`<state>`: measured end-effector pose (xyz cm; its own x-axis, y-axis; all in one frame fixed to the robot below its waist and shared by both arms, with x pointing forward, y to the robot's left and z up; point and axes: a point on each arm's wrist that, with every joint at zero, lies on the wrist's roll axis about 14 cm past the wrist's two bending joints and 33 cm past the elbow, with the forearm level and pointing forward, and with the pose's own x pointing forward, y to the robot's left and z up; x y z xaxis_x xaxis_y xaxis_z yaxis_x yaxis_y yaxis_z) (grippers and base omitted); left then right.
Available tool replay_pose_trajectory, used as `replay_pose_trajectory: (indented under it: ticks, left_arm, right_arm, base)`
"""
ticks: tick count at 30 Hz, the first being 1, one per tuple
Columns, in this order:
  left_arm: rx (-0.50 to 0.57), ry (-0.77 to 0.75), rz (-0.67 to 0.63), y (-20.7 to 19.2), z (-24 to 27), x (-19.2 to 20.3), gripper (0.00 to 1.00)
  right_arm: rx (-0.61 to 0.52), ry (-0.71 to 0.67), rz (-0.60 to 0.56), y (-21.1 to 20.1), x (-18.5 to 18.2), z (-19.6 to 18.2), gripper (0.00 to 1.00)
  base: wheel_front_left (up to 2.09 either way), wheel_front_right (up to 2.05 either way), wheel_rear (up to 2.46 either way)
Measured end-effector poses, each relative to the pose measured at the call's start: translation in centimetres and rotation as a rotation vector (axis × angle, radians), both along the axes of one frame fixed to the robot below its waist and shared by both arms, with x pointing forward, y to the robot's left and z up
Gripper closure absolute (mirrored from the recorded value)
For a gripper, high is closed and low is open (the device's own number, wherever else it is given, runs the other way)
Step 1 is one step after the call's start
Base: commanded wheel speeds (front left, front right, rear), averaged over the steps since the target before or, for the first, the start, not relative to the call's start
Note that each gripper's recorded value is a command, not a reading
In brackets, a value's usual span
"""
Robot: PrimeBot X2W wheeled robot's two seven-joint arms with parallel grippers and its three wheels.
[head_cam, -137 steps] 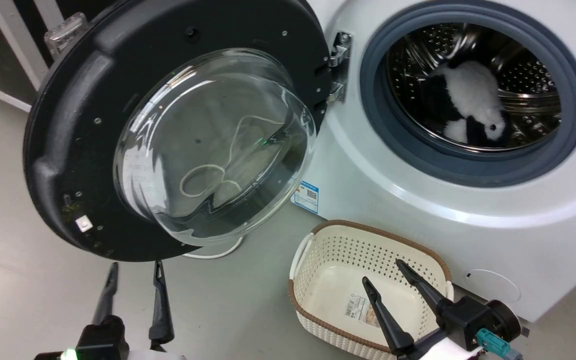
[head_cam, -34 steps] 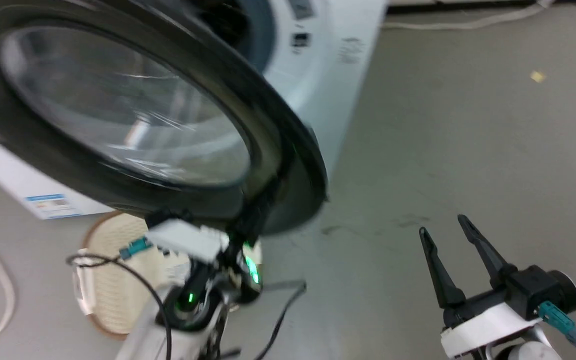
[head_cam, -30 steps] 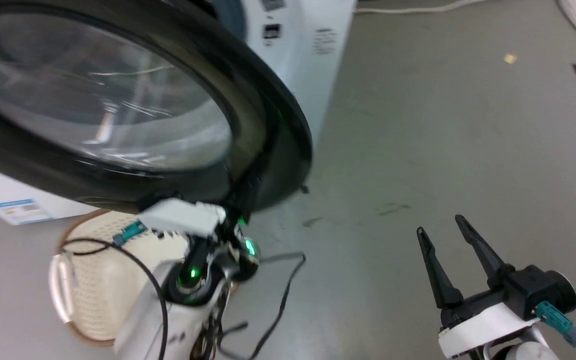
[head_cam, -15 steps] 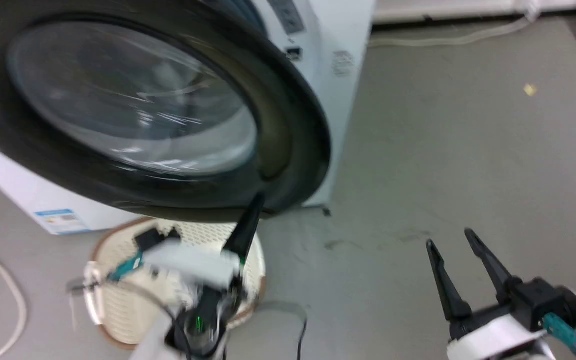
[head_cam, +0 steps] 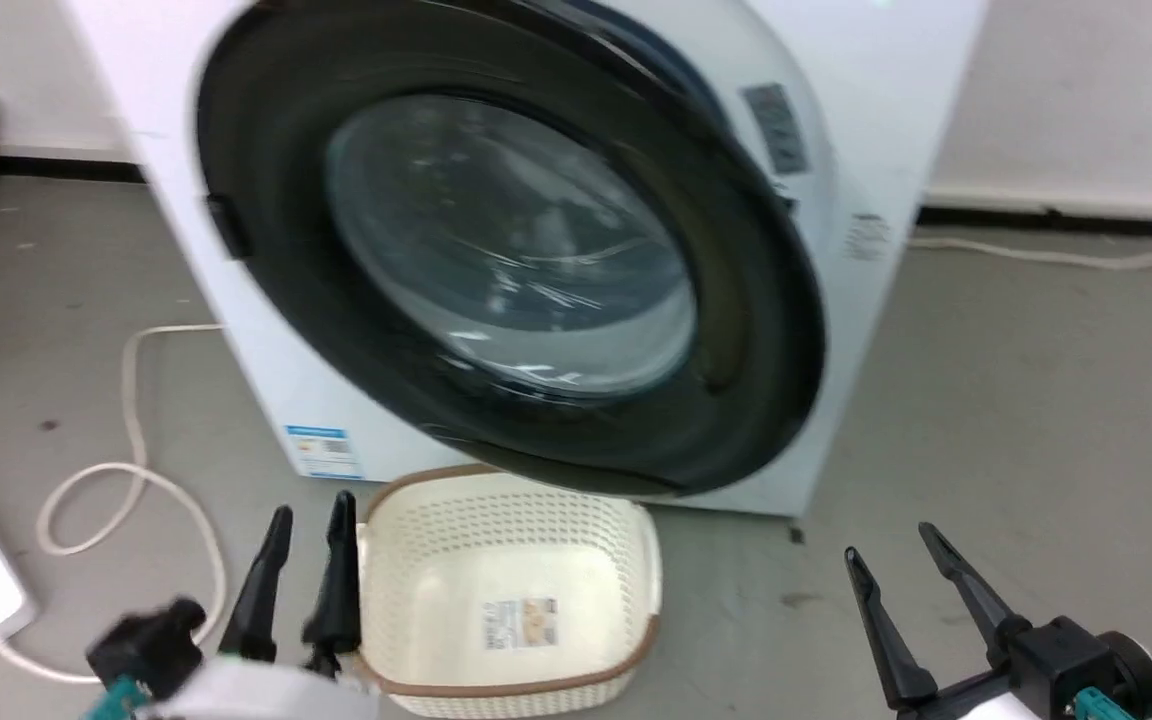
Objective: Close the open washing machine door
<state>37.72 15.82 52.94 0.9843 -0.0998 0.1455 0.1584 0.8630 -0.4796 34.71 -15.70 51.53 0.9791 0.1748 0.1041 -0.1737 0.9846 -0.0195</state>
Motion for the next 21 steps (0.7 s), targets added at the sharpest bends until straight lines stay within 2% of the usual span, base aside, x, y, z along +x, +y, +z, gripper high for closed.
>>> replay_pose_trajectory:
  ticks: [2, 5, 7, 11, 20, 21]
  left_arm:
    - [0.075, -0.033, 0.043, 0.7, 0.6, -1.4, 0.00]
    - [0.336, -0.051, 0.037, 0.8, 0.2, -2.9, 0.00]
    - [0.423, -0.053, 0.035, 0.5, -0.1, -3.5, 0.00]
    - [0.483, -0.067, 0.045, -0.1, 0.1, -3.9, 0.00]
    - [0.504, -0.044, 0.038, -0.7, -0.7, -3.8, 0.00]
    - [0.502, -0.041, 0.038, -0.7, -0.8, -3.8, 0.00]
  right_arm:
    - [-0.002, -0.007, 0.024, 0.8, 0.1, 0.2, 0.00]
    - [0.001, -0.013, 0.052, 1.8, 0.1, 0.4, 0.00]
    - [0.002, -0.016, 0.063, 2.2, 0.1, 0.5, 0.00]
    - [0.003, -0.019, 0.068, 2.5, 0.2, 0.6, 0.00]
    - [0.018, 0.008, 0.055, 2.4, 0.3, -0.2, 0.00]
    - [0.020, 0.015, 0.056, 2.5, 0.4, -0.5, 0.31]
  base:
    - [0.00, 0.00, 0.00]
    - [0.00, 0.00, 0.00]
    - [0.00, 0.00, 0.00]
    - [0.00, 0.00, 0.00]
    - [0.00, 0.00, 0.00]
    - [0.00, 0.00, 0.00]
